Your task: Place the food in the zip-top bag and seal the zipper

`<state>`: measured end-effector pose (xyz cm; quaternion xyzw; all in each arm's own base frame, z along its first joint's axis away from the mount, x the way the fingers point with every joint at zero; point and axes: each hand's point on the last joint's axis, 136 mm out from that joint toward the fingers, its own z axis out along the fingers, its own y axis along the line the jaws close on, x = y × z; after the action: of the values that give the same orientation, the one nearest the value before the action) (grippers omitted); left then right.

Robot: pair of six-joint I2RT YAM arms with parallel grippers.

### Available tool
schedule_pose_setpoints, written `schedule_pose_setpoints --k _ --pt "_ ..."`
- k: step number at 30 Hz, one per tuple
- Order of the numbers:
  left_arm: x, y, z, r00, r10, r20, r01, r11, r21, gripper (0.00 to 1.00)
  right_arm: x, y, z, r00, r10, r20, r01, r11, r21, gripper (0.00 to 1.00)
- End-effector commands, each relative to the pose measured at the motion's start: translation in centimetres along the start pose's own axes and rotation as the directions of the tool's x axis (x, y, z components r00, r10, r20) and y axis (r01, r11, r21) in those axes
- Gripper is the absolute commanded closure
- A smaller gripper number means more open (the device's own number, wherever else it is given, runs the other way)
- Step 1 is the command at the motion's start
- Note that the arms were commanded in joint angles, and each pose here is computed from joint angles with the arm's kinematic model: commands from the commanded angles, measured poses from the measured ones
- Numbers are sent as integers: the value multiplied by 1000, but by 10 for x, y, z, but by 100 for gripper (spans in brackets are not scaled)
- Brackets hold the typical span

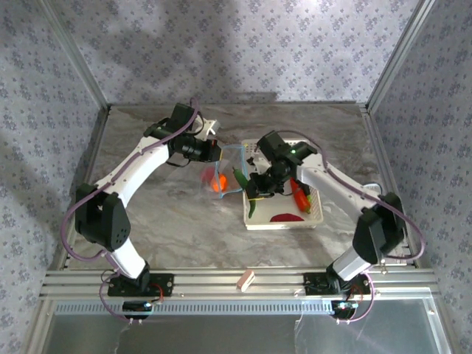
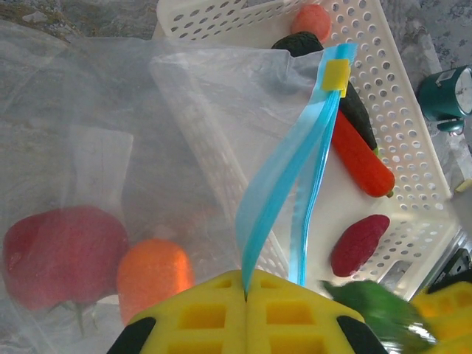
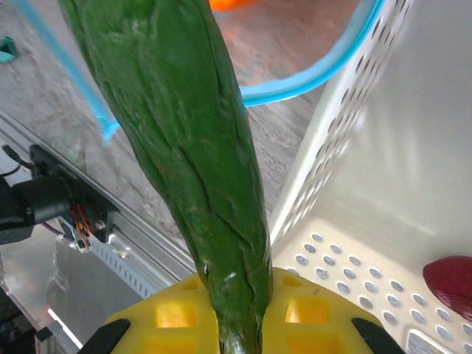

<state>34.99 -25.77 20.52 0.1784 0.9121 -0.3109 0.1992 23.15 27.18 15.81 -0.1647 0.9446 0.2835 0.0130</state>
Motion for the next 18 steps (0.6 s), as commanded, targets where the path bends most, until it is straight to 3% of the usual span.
schedule_pose_setpoints --k 1,8,14,18 --pt "-11 -14 -8 998 44 39 -44 999 14 100 -2 11 9 998 10 -57 -12 999 -46 92" --pt "-4 -16 -5 999 48 24 -48 999 19 100 -46 18 16 999 20 27 -19 999 -49 92" --pt "-1 -20 -6 999 47 20 -47 998 38 100 -76 -7 18 992 71 109 -79 994 77 91" --pt "-2 -25 -9 998 49 26 -51 997 54 100 -96 -11 20 979 83 185 -101 991 93 91"
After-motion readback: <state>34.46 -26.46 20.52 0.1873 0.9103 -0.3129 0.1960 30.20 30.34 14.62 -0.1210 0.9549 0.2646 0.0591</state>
